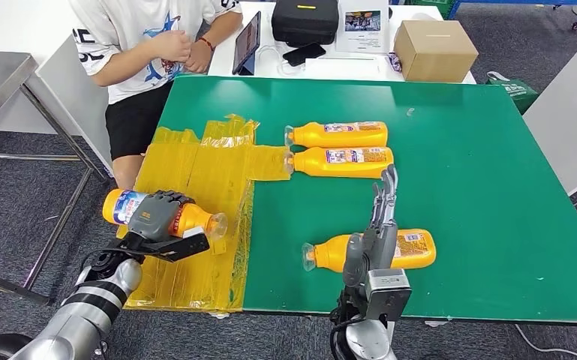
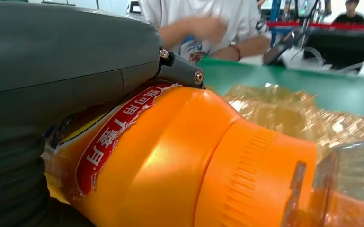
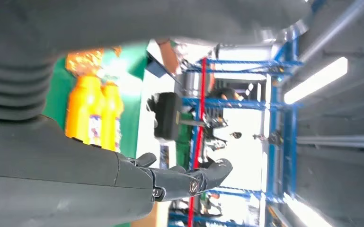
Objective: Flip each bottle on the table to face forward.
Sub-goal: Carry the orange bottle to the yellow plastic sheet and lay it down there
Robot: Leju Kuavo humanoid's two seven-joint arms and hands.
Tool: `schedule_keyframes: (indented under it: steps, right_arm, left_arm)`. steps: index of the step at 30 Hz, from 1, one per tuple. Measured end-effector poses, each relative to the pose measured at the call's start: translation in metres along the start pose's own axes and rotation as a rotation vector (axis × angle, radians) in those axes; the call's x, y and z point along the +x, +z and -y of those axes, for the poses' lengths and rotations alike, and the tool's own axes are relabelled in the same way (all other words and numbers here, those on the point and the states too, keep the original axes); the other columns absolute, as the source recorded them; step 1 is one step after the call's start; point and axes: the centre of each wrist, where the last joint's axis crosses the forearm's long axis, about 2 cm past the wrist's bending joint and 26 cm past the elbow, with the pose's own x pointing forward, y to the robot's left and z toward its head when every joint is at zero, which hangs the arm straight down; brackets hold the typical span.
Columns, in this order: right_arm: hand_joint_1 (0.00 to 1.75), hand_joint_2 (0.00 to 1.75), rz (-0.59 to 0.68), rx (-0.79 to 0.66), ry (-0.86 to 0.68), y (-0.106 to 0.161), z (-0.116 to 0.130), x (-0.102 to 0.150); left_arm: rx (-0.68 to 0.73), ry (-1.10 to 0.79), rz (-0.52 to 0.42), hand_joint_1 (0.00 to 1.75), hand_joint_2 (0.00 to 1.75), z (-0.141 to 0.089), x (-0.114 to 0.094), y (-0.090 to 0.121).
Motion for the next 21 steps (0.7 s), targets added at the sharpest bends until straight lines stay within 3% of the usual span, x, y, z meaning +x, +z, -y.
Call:
schedule_keyframes:
  steps: [9,10,13,14,21]
  right_arm:
    - [0.00,1.75,-0.073,0.065,-0.019,0.012,-0.009,-0.014]
    - [0.00,1.75,-0.079,0.069,-0.019,0.013,-0.010,-0.015]
    - [0.00,1.75,-0.093,0.080,-0.021,0.016,-0.012,-0.017]
    - [0.00,1.75,-0.097,0.083,-0.022,0.017,-0.012,-0.018]
    - [0.00,1.75,-0.132,0.109,-0.034,0.023,-0.017,-0.023]
  left_arm:
    - [-0.148,-0.071,0.002,1.75,1.75,-0.009,-0.025,-0.003]
    - [-0.155,-0.070,-0.001,1.58,1.75,-0.010,-0.027,-0.004]
    - [-0.172,-0.062,-0.012,0.31,1.75,-0.011,-0.030,-0.005]
    - [-0.179,-0.060,-0.013,0.04,1.75,-0.011,-0.030,-0.004]
    - [-0.247,0.048,0.010,0.00,1.75,-0.008,-0.033,-0.002]
